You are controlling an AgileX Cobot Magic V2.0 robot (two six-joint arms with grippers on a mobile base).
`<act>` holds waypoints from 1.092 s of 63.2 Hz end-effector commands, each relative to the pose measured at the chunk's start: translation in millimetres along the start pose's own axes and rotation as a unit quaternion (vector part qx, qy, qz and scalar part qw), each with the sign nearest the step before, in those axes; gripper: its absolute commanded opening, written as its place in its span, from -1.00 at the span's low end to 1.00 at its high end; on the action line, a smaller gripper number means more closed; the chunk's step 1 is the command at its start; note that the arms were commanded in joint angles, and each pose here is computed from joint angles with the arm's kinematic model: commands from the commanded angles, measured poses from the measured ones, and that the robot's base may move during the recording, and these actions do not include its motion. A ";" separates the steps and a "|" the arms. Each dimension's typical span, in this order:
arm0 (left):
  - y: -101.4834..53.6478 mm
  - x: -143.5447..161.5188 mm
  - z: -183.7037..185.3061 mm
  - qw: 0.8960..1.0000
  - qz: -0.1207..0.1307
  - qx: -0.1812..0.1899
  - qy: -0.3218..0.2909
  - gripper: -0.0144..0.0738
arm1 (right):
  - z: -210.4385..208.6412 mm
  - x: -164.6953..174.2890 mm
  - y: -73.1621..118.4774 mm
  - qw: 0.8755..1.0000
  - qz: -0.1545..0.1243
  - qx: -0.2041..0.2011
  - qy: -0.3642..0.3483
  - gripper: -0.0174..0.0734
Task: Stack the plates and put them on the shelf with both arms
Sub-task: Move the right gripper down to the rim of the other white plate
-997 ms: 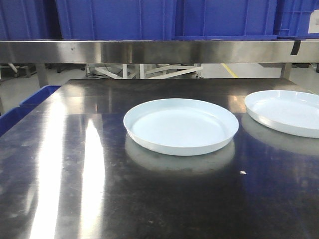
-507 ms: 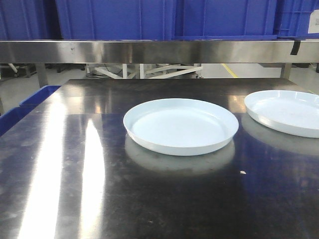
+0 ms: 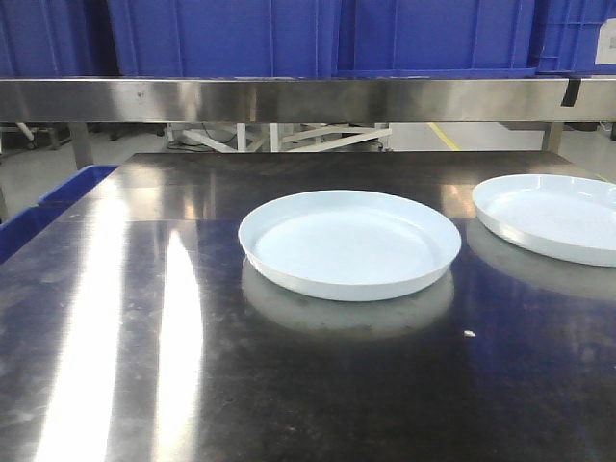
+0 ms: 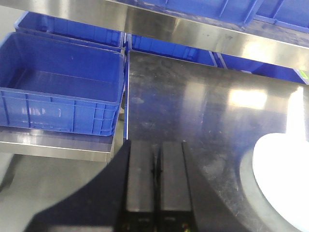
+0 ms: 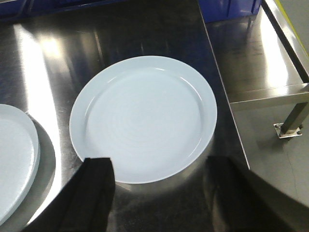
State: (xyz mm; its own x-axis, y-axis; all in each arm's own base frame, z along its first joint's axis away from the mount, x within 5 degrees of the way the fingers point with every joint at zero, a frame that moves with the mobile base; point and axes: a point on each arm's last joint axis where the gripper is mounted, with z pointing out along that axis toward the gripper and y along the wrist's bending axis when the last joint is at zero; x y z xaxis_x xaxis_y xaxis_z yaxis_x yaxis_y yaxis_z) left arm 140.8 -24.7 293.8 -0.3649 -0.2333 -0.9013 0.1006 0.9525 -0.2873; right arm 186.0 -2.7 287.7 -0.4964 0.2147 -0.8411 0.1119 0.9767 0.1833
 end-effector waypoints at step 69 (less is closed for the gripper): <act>-3.2 -16.7 -3.7 0.998 0.000 0.004 -0.056 -0.47 | 13.1 -25.3 4.9 1.000 -0.004 0.001 0.008 0.22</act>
State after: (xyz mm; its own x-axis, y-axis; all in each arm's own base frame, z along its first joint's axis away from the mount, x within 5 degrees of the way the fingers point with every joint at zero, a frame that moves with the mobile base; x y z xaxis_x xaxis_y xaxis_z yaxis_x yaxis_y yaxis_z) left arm 140.8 -24.6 293.9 -0.3646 -0.2334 -0.9014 0.1006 0.9525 -0.2873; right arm 191.1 -2.4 282.2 -0.5866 0.2150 -0.7808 0.1265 0.9766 0.1738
